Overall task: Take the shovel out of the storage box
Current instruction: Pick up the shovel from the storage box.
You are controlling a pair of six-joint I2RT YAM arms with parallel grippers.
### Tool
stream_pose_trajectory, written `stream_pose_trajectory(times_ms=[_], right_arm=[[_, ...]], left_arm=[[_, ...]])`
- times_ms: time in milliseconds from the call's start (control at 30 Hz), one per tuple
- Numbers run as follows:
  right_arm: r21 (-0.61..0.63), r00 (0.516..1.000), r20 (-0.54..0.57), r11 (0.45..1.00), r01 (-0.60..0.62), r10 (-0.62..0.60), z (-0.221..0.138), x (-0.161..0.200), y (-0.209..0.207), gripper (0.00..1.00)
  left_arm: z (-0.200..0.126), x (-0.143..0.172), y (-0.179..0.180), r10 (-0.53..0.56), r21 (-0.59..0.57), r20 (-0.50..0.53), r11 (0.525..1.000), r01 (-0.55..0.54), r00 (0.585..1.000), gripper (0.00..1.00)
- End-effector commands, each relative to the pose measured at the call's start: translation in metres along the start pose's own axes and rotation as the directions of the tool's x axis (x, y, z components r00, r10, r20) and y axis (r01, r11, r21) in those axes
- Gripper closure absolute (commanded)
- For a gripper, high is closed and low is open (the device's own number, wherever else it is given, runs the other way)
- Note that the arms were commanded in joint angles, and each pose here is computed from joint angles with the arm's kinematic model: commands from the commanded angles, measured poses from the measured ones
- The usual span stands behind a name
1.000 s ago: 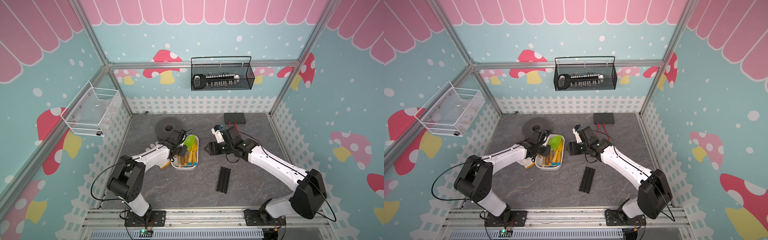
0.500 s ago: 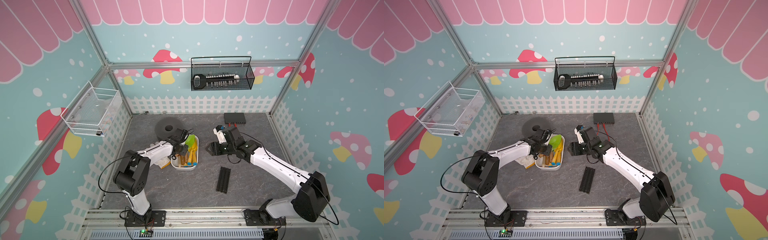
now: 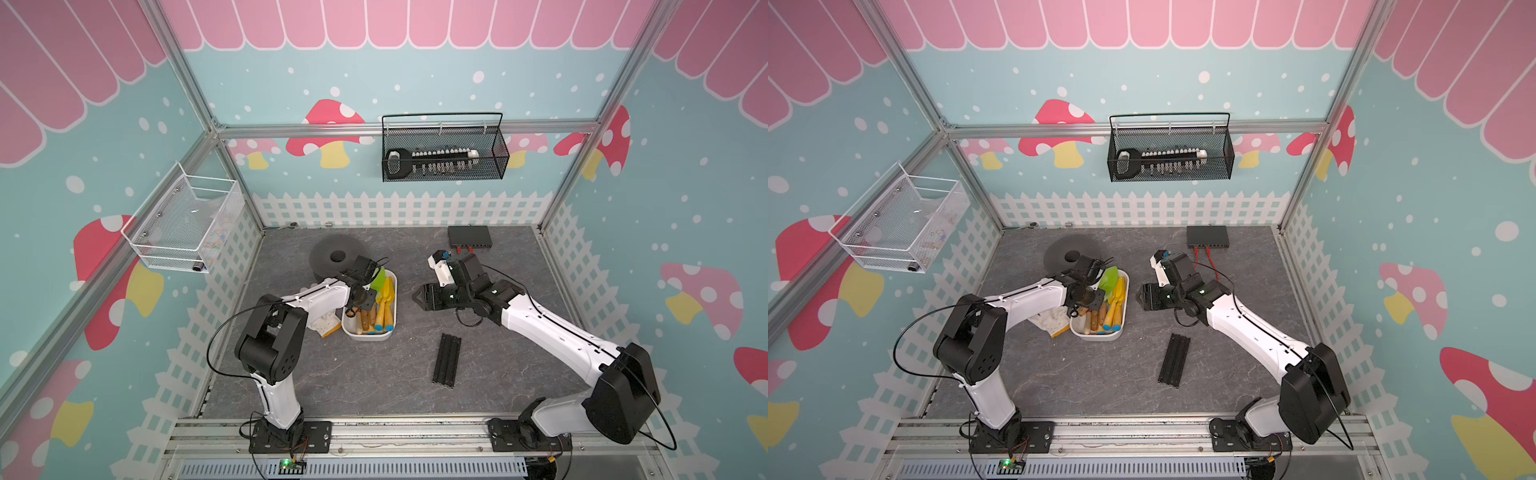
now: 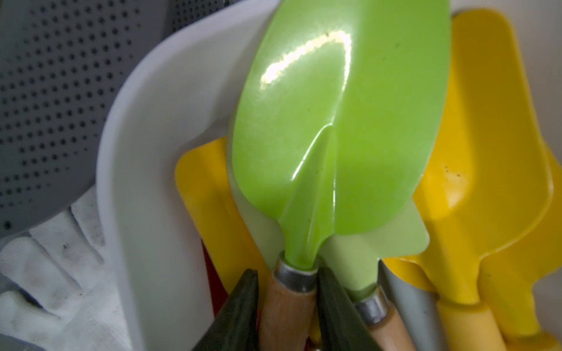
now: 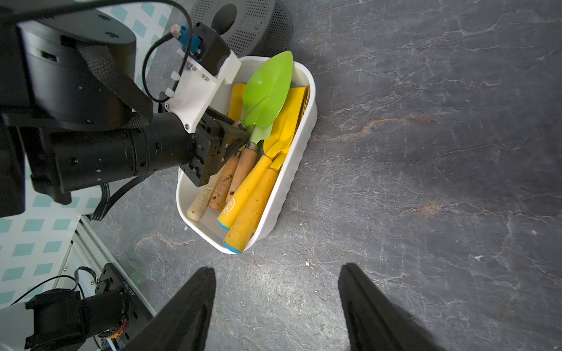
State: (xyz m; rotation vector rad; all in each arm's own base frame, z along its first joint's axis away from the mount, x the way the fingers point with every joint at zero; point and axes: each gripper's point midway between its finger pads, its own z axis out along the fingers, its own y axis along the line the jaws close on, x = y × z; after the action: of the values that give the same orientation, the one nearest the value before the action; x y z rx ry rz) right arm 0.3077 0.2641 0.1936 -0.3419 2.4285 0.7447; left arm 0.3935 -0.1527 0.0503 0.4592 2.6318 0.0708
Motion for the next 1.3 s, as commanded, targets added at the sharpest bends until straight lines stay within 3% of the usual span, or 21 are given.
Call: stream_pose_trajectory(times_ms=[0,267,533,733,833,1000,1267], right_arm=[[-0.015,1.000,0.018,1.000,0.015,-0.014,-0.006,-0.002,0.002,0.30],[-0.050,1.000,-0.003,0.999,0.021,-0.021,0.002,0.004,0.005,0.30],[-0.049,0.998,0.002,0.997,0.065,-0.065,0.000,0.000,0.007,0.29],[-0.059,0.993,-0.011,0.992,0.113,-0.114,-0.004,-0.009,0.014,0.29],[-0.074,0.990,-0.027,0.988,0.135,-0.137,-0.004,-0.013,0.019,0.29],[-0.131,0.982,-0.019,0.975,0.182,-0.186,-0.001,-0.025,0.033,0.29],[-0.184,0.971,0.050,0.953,0.240,-0.235,0.002,-0.039,0.046,0.37]], left_arm=[[0.004,0.010,0.005,-0.012,-0.030,-0.049,0.999,0.011,0.999,0.73],[-0.013,-0.008,0.005,-0.042,-0.012,0.039,0.999,0.042,0.998,0.83],[-0.068,-0.035,0.003,-0.118,0.063,0.216,0.992,0.107,0.969,0.92],[-0.106,-0.039,-0.005,-0.219,0.179,0.282,0.969,0.172,0.934,1.00],[-0.123,-0.038,-0.005,-0.297,0.221,0.331,0.947,0.232,0.896,1.00],[-0.143,-0.036,-0.031,-0.399,0.396,0.438,0.890,0.226,0.806,1.00],[-0.149,-0.021,-0.047,-0.404,0.462,0.544,0.876,0.139,0.736,1.00]])
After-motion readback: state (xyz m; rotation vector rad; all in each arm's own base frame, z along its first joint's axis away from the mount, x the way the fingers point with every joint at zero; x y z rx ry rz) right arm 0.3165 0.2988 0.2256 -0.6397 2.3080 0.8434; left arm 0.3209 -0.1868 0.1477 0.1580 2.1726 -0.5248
